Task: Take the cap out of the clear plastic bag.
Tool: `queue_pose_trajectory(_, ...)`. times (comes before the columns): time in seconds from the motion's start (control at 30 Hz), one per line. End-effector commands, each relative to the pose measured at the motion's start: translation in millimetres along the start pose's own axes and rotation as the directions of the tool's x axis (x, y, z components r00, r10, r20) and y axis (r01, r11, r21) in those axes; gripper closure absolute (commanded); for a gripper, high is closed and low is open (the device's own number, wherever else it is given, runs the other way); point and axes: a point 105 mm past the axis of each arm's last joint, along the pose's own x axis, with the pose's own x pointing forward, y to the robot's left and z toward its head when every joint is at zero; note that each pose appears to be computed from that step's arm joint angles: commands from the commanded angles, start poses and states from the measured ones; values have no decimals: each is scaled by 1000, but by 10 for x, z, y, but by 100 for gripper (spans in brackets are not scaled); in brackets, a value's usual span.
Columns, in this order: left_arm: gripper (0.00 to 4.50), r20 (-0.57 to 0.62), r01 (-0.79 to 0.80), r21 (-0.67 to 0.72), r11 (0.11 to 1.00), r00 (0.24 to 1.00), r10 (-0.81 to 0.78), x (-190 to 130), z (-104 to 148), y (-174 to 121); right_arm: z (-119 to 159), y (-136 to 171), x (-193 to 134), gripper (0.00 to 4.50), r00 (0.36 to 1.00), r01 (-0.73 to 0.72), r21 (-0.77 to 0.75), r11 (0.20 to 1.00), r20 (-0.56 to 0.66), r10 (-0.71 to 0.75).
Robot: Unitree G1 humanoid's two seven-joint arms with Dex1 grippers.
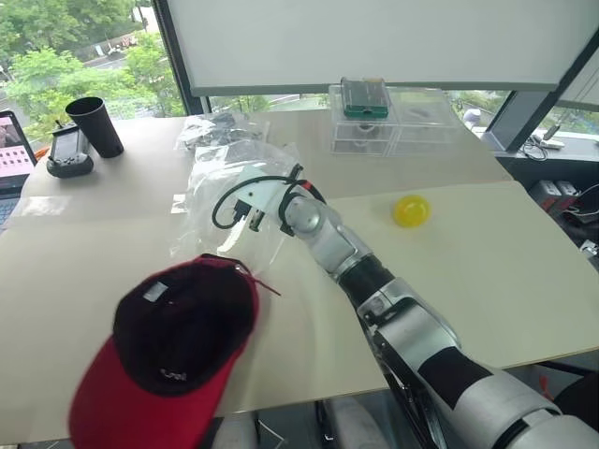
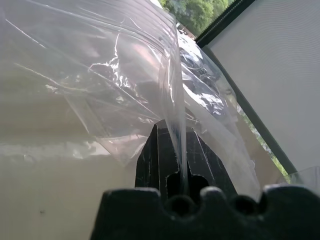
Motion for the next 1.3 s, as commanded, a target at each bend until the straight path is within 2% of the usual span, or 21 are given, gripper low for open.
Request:
queue_pose_trajectory(0.03,446,243,-6,104,995,970,-19,-216,479,-103,155,-88,7,450,998,24,-8,1000,56,-24)
queue_pose_trajectory(0.2,446,332,42,232,972,936,-120,-121,800,-425,176,-74,9,450,998,18,-2,1000,63,-18)
queue_pose_trajectory(0.37,446,322,80,372,925,923,-209,161,979,-684,194,-46,13,450,998,14,9,1000,68,-14)
queue_pose_trajectory(0.43,446,295,128,430,894,916,-273,382,1031,-801,200,-30,11,450,997,11,9,1000,71,-12)
queue_pose_trajectory(0.57,446,277,284,519,806,836,-473,990,1174,-1185,279,92,-46,450,992,-47,-19,999,120,49)
queue_pose_trajectory(0.73,446,279,444,432,785,762,-585,1698,1158,-1593,304,238,-178,450,979,-120,-54,991,161,127)
queue_pose_trajectory(0.8,446,275,483,347,804,767,-579,1970,1117,-1663,286,269,-235,450,976,-138,-58,989,163,146)
queue_pose_trajectory(0.93,446,295,387,171,906,858,-421,2495,1120,-1435,256,304,-317,450,974,-160,-72,985,153,169)
queue_pose_trajectory(1.1,446,314,133,-12,991,941,-123,2999,1083,-799,214,274,-414,450,976,-164,-82,983,133,174)
queue_pose_trajectory(1.17,446,266,-91,-72,993,958,107,3121,1005,-360,185,241,-449,450,978,-159,-94,983,119,170)
queue_pose_trajectory(1.23,446,232,-222,-106,969,942,242,3141,952,-98,167,215,-469,450,980,-155,-99,983,109,165)
queue_pose_trajectory(1.3,446,136,-365,-58,929,919,370,3156,782,202,110,167,-485,450,984,-143,-109,984,86,153)
